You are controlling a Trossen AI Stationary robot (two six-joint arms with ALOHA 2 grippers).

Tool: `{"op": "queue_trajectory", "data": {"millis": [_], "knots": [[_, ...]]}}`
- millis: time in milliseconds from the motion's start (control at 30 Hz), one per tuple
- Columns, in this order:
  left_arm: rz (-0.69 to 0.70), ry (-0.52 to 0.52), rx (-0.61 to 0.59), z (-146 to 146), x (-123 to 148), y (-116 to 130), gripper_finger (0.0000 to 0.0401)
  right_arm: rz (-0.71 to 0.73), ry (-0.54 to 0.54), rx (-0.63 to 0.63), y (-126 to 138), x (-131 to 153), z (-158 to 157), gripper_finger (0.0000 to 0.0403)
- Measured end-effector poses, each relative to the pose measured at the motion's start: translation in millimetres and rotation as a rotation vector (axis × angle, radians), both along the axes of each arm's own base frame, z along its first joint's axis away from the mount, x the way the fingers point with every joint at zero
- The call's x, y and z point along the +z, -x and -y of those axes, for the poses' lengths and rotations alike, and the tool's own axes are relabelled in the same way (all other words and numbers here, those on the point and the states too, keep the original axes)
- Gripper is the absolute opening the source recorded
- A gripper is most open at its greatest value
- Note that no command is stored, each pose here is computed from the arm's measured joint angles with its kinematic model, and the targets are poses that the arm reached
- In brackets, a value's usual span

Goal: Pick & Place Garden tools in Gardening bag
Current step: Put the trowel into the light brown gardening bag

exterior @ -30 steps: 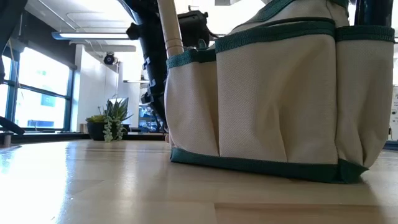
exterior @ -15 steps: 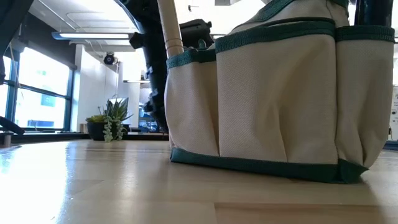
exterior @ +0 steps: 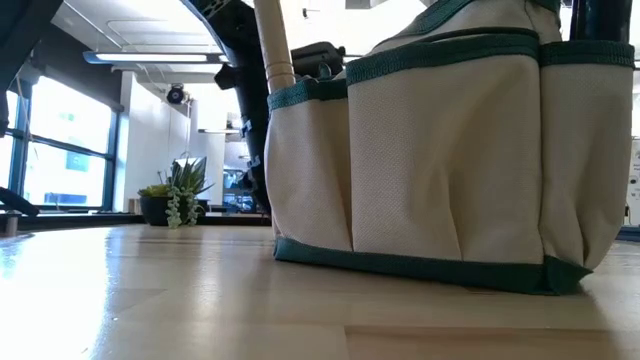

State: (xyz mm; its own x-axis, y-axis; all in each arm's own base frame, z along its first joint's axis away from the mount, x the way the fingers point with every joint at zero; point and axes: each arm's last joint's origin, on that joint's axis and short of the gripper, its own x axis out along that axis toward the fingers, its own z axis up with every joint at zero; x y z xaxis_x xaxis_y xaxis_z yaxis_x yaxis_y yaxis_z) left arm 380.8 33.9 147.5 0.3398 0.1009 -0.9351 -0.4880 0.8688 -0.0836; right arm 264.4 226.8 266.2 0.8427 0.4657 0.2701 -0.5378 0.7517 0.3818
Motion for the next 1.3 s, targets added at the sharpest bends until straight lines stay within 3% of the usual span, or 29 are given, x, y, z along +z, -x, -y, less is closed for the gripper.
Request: {"op": "queue_trajectory", "data": {"millis": [167,367,633,867,1300], "knots": [[-0.021,0.008,0.009,-5.6,-8.1,-0.5,0.0139,-0.010,0.001,-0.019,0.2,-0.8,-0.3,0.0227],[-0.028,0.015,-0.011,-8.1,-9.2,0.3,0.0062,-0.027,-0.001,-0.018,0.3,-2.1,-1.0,0.0227],[-0.038,-0.060,-0.102,-8.5,-9.2,-0.1,0.0063,-0.077,-0.017,-0.064,3.4,-5.5,-5.0,0.0227],[-0.039,-0.173,-0.113,-11.9,11.2,7.8,0.0063,-0.065,0.001,-0.042,11.7,-5.2,-13.7,0.0227],[-0.040,-0.346,-0.033,-4.3,86.4,49.0,0.0063,-0.053,0.043,-0.060,23.3,-5.7,-24.8,0.0227]]}}
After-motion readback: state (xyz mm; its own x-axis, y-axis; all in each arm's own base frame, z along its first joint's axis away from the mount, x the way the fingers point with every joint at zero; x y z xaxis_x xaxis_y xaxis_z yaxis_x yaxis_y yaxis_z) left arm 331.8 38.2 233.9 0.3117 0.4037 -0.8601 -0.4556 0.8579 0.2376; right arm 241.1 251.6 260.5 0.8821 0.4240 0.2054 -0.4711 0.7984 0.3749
